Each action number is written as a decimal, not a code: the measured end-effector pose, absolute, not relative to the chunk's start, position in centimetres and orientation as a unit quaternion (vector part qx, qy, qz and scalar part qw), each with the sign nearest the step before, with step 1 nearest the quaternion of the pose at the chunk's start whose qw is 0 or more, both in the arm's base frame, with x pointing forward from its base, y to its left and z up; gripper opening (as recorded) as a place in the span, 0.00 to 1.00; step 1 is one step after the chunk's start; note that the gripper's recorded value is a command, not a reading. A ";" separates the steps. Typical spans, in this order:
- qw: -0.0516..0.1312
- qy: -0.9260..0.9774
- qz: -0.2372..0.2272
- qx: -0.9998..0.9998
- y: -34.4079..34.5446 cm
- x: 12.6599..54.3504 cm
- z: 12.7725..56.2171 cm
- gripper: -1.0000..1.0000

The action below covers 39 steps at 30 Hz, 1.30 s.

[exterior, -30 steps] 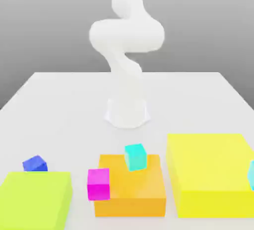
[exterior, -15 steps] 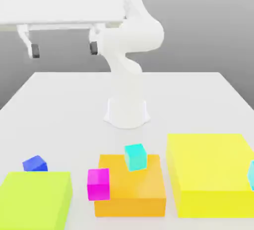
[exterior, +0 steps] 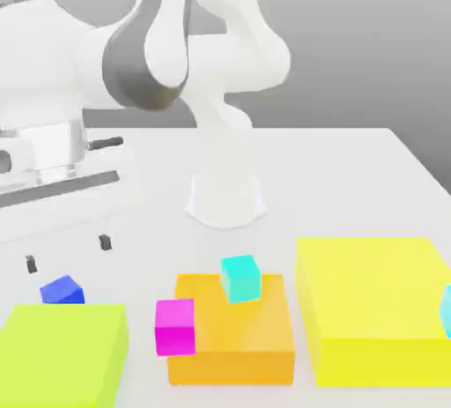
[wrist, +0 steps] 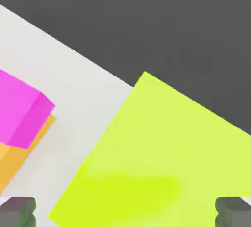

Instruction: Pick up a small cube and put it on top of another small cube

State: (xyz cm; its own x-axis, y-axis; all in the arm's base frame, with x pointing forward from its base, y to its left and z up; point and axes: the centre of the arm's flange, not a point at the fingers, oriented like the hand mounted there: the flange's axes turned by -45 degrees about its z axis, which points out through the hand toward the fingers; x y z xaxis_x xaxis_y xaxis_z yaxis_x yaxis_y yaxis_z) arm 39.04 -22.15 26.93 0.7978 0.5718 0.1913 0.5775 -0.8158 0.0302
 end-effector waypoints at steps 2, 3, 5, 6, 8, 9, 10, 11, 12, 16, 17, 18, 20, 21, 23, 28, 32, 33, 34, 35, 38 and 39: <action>0.011 -0.319 -0.076 -0.945 -23.3 37.5 24.9 0.50; 0.010 -0.329 -0.066 -0.942 -23.8 36.7 24.0 0.50; 0.006 -0.348 -0.044 -0.937 -24.7 35.0 22.2 0.50; 0.005 -0.357 -0.033 -0.933 -25.2 34.2 21.5 0.50; 0.001 -0.375 -0.011 -0.927 -26.1 32.3 20.0 0.50; -0.001 -0.379 -0.005 -0.925 -26.4 31.9 19.5 0.50; -0.003 -0.382 -0.003 -0.924 -26.6 31.8 19.0 0.50; -0.004 -0.383 -0.001 -0.924 -26.8 31.7 18.5 0.50; -0.005 -0.384 0.000 -0.923 -26.9 31.7 17.9 0.50; -0.006 -0.385 0.001 -0.923 -26.9 31.7 15.3 0.50; -0.005 -0.385 0.001 -0.923 -26.9 31.6 14.6 0.50; -0.003 -0.384 0.001 -0.923 -26.8 31.6 13.8 0.50; -0.002 -0.384 0.000 -0.923 -26.7 31.5 13.1 0.00; -0.002 -0.384 0.000 -0.923 -26.7 31.5 13.1 0.00; -0.001 -0.384 0.000 -0.923 -26.7 31.5 13.1 0.00; -0.003 -0.385 0.000 -0.923 -26.8 31.6 14.2 0.00; -0.005 -0.385 0.000 -0.923 -26.9 31.7 16.9 0.00; -0.005 -0.385 0.000 -0.923 -26.9 31.7 17.5 0.00; -0.004 -0.385 0.000 -0.923 -26.9 31.6 18.1 0.00; -0.002 -0.384 0.000 -0.923 -26.8 31.5 18.6 0.00; -0.009 -0.382 -0.004 -0.924 -26.4 31.6 19.5 0.00; -0.016 -0.381 -0.006 -0.924 -26.3 31.7 19.6 0.00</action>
